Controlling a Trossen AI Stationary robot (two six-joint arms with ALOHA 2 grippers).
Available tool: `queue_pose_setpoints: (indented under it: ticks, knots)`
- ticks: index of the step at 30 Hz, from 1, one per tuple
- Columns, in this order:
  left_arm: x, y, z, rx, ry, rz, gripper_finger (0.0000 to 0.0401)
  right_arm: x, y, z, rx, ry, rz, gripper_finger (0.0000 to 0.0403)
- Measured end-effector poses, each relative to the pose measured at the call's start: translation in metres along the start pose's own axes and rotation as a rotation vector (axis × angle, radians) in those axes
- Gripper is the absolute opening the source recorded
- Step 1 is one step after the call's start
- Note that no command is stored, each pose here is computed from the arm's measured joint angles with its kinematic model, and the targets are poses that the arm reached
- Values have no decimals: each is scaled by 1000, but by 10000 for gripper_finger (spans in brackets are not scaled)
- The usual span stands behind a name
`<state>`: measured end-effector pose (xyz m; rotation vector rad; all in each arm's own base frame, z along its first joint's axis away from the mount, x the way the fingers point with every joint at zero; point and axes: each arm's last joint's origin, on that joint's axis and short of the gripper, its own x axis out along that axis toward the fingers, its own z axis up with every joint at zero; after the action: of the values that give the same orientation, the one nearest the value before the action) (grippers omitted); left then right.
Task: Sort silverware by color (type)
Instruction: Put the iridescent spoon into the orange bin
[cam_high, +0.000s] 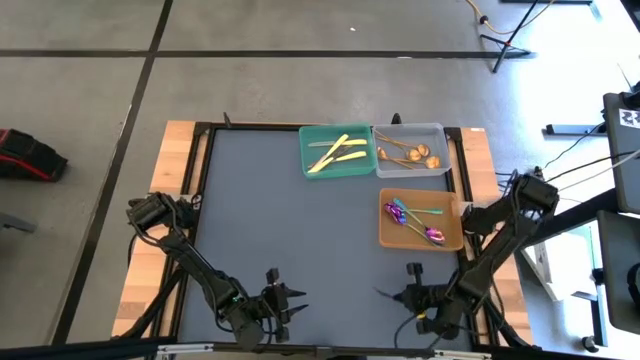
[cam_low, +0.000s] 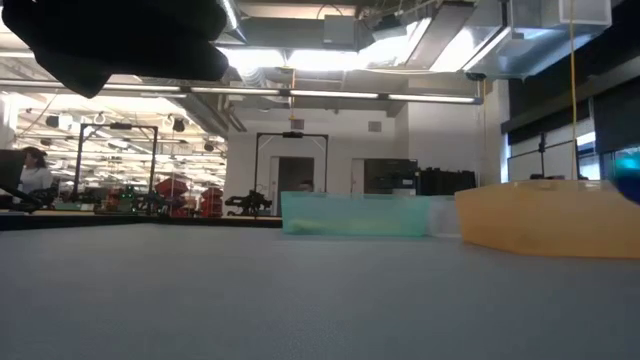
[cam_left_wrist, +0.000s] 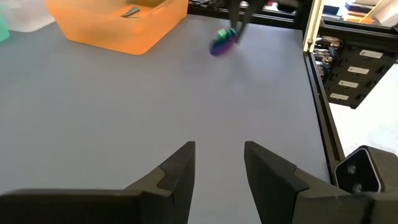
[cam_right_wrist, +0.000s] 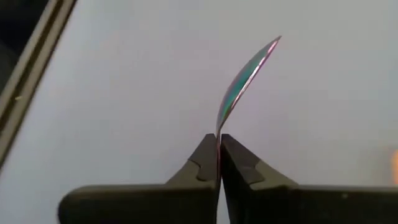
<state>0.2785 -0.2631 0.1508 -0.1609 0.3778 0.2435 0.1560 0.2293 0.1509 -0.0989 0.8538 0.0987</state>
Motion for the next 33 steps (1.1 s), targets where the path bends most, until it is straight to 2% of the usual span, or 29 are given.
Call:
queue_pose_setpoints:
  ticks: [7,11,16,21,25,30,33]
  knots:
    - [-1,0,0,20,-9,10,133,-38,-37,16,-58,-16,-91,1]
    - [5,4,3,52,-14,31,133,-62,-59,17,-96,-38,-193,1]
    - [16,10,7,133,48,-20,133,-81,-85,10,-134,-85,-359,1]
    - [30,18,11,218,113,-87,133,-71,-108,-1,-171,-44,-521,1]
    - [38,24,15,281,127,-94,133,-54,-127,-12,-134,32,-604,1]
    - [46,31,20,341,142,-108,133,-41,-138,-17,-51,68,-616,1]
    - [49,34,24,353,142,-116,133,-38,-142,-17,18,125,-573,10]
